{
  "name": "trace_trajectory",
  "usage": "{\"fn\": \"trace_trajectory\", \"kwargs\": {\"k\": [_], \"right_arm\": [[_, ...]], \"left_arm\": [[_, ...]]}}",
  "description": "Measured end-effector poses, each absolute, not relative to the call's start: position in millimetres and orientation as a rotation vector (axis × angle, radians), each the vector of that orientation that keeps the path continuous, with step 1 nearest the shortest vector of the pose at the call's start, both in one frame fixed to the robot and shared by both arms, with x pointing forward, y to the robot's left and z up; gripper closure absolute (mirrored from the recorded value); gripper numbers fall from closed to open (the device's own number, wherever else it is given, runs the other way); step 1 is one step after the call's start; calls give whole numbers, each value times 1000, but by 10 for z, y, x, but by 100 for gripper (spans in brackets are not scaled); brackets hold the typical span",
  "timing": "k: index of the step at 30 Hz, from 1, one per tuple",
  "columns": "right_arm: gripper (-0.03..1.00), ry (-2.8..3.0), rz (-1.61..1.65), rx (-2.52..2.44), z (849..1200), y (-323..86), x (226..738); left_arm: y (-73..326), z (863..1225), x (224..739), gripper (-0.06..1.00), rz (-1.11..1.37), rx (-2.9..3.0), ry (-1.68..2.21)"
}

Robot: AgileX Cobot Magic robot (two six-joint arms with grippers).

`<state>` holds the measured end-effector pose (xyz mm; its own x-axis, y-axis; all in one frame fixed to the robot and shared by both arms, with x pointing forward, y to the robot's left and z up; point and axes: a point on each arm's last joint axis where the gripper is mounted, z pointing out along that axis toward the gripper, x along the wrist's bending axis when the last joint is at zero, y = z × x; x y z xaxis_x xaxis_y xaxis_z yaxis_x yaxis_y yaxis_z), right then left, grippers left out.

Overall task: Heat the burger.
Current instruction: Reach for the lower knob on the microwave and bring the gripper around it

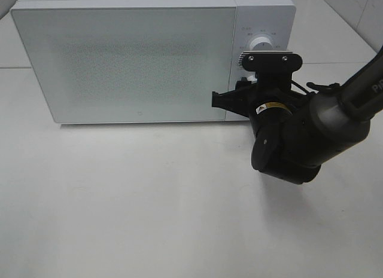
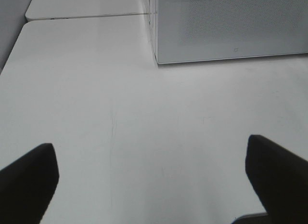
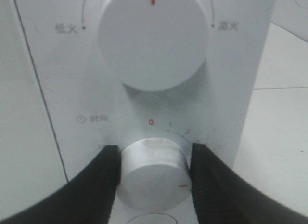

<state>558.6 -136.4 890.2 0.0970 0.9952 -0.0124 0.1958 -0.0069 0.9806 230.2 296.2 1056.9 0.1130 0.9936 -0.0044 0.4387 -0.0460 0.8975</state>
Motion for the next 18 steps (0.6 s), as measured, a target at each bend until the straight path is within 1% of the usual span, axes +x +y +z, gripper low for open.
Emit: {"fn": "trace_trajectory", "kwargs": {"k": [18], "right_arm": [[51, 1279, 1039, 1397, 8901, -1361, 5586]], "left_arm": [[2962, 10569, 2302, -3, 889, 1603, 1435]]}}
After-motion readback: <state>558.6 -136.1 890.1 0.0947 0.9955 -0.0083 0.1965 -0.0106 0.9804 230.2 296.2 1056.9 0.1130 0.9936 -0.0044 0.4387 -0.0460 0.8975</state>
